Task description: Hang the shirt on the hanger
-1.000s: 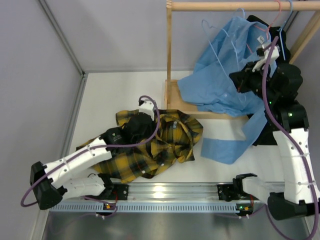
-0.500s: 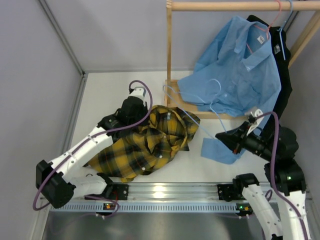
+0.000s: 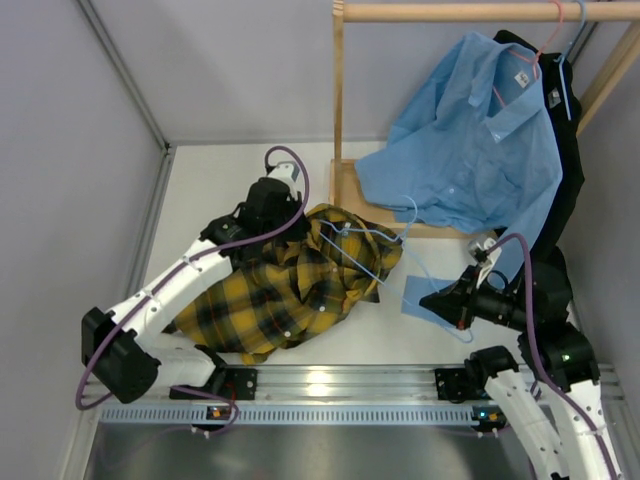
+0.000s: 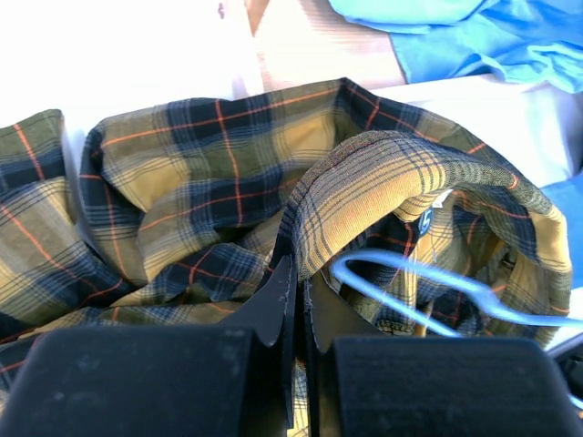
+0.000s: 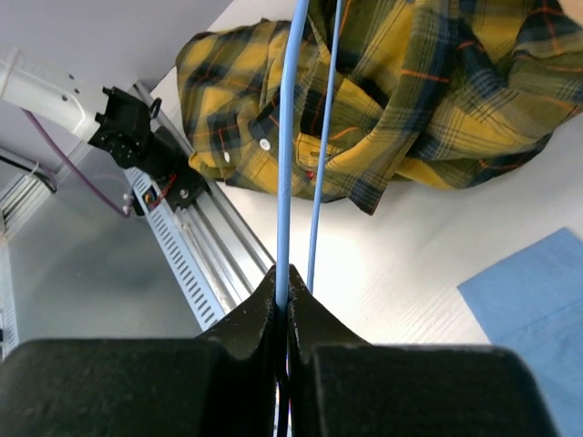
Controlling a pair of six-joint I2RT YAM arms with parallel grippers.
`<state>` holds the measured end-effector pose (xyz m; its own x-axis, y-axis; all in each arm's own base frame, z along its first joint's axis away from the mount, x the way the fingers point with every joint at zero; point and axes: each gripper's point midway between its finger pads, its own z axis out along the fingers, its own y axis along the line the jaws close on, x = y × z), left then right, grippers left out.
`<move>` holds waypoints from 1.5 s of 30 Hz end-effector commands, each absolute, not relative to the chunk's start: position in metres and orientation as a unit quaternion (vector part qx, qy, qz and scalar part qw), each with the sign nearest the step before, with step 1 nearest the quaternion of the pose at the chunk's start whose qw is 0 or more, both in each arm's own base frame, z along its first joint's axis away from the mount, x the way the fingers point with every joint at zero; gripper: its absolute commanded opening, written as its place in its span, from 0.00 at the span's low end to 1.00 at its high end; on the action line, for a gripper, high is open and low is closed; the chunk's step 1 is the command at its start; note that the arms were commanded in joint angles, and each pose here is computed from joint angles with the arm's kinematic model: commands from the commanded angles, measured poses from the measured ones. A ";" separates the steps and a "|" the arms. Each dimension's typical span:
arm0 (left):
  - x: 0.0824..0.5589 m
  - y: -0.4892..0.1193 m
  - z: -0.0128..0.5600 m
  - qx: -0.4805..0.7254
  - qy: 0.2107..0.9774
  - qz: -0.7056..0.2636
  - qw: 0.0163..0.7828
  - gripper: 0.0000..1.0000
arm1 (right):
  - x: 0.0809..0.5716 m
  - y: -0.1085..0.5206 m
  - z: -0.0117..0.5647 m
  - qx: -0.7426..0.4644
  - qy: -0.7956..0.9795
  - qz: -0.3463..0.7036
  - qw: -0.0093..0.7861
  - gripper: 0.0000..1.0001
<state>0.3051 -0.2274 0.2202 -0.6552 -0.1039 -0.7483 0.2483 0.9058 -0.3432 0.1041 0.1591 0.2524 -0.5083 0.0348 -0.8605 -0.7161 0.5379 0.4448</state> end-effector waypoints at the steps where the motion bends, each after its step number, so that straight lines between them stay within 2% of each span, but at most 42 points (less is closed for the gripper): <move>1: 0.315 -0.241 0.255 0.049 0.858 -0.253 0.444 0.00 | 0.092 0.165 0.251 -0.234 0.752 0.447 0.425 0.00; 7: 0.270 -0.289 0.299 0.178 0.797 -0.363 0.449 0.00 | 0.099 0.172 0.246 -0.226 0.757 0.467 0.397 0.00; 9: 0.258 -0.294 0.322 0.211 0.770 -0.339 0.497 0.00 | 0.106 0.175 0.253 -0.225 0.752 0.475 0.398 0.00; 10: 0.230 -0.313 0.331 0.249 0.752 -0.347 0.501 0.00 | 0.110 0.178 0.256 -0.225 0.751 0.481 0.393 0.00; 11: 0.223 -0.316 0.339 0.262 0.741 -0.336 0.518 0.00 | 0.113 0.180 0.262 -0.221 0.748 0.486 0.395 0.00; 16: 0.180 -0.332 0.391 0.272 0.698 -0.391 0.535 0.00 | 0.129 0.196 0.341 -0.236 0.653 0.544 0.471 0.00; 17: 0.174 -0.335 0.398 0.281 0.689 -0.394 0.540 0.00 | 0.128 0.200 0.350 -0.228 0.644 0.568 0.458 0.00; 19: 0.167 -0.338 0.420 0.285 0.675 -0.392 0.556 0.00 | 0.127 0.211 0.368 -0.258 0.620 0.588 0.452 0.00; 26: 0.184 -0.321 0.469 0.264 0.687 -0.336 0.588 0.00 | 0.119 0.230 0.415 -0.303 0.525 0.567 0.558 0.00; 32: 0.226 -0.280 0.419 0.181 0.759 -0.177 0.599 0.00 | 0.137 0.233 0.375 -0.274 0.517 0.540 0.605 0.00; 35: 0.210 -0.292 0.399 0.230 0.761 -0.210 0.569 0.00 | 0.149 0.245 0.332 -0.255 0.558 0.551 0.565 0.00; 38: 0.185 -0.314 0.381 0.289 0.754 -0.268 0.526 0.00 | 0.159 0.246 0.324 -0.208 0.556 0.561 0.578 0.00; 42: 0.191 -0.308 0.360 0.260 0.770 -0.251 0.526 0.00 | 0.157 0.259 0.320 -0.227 0.555 0.558 0.573 0.00; 45: 0.208 -0.283 0.356 0.202 0.784 -0.198 0.553 0.00 | 0.144 0.272 0.314 -0.273 0.548 0.571 0.547 0.00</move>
<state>0.2002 -0.3043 0.3298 -0.3372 0.2249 -0.9142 0.6289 0.7764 -0.0410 0.1548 0.2648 0.2589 -0.4091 0.2376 -0.8810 -0.8328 0.2973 0.4670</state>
